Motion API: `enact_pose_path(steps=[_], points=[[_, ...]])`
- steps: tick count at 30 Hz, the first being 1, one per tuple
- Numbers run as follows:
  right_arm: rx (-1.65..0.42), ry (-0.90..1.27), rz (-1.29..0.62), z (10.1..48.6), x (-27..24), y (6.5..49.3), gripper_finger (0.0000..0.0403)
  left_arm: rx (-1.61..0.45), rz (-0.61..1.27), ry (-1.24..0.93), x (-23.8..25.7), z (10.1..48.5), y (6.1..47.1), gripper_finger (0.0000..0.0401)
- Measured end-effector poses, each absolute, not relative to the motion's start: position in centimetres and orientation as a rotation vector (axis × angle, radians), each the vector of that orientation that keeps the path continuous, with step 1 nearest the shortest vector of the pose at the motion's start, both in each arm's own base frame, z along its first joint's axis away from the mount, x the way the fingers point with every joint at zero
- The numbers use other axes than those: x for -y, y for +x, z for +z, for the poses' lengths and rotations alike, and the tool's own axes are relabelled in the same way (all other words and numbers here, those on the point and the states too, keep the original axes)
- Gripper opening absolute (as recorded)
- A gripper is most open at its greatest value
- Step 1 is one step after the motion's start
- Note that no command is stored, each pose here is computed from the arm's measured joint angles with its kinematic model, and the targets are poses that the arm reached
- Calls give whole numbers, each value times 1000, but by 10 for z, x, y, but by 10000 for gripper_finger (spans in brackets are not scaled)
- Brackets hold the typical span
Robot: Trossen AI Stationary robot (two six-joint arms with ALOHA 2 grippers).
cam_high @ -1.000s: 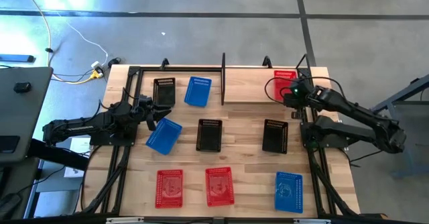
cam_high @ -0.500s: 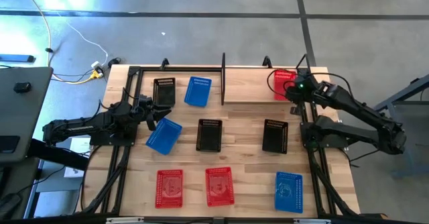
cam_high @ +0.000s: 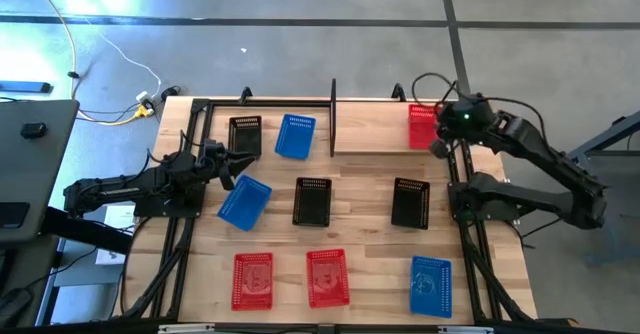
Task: Stack baskets on shelf by color
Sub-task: Put the middle left blue bin on the shelf
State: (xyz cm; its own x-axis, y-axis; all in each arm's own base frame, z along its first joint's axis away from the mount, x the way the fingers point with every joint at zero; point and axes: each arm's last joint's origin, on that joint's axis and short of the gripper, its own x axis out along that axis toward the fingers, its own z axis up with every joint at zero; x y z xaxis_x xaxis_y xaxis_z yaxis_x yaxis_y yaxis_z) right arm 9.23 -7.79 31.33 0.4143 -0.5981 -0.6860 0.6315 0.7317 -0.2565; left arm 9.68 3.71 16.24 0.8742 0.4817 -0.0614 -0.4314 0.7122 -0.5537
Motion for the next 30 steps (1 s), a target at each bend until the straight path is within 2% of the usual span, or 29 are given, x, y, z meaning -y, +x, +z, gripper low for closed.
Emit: enact_pose_path(steps=[7,12,17,23,26,30], points=[[-644,154,-779,350,67,93,79,95,508,-608,-37,162,97,158],[-490,237,-744,369,59,98,79,142,468,-710,-36,165,97,182],[-383,302,-682,377,52,105,79,166,314,-734,-33,177,98,177],[-365,367,-647,377,46,112,79,160,109,-592,-26,206,95,166],[-369,391,-654,375,44,117,79,159,66,-532,-24,219,92,163],[-382,417,-646,373,42,127,79,109,82,-567,-23,234,89,159]])
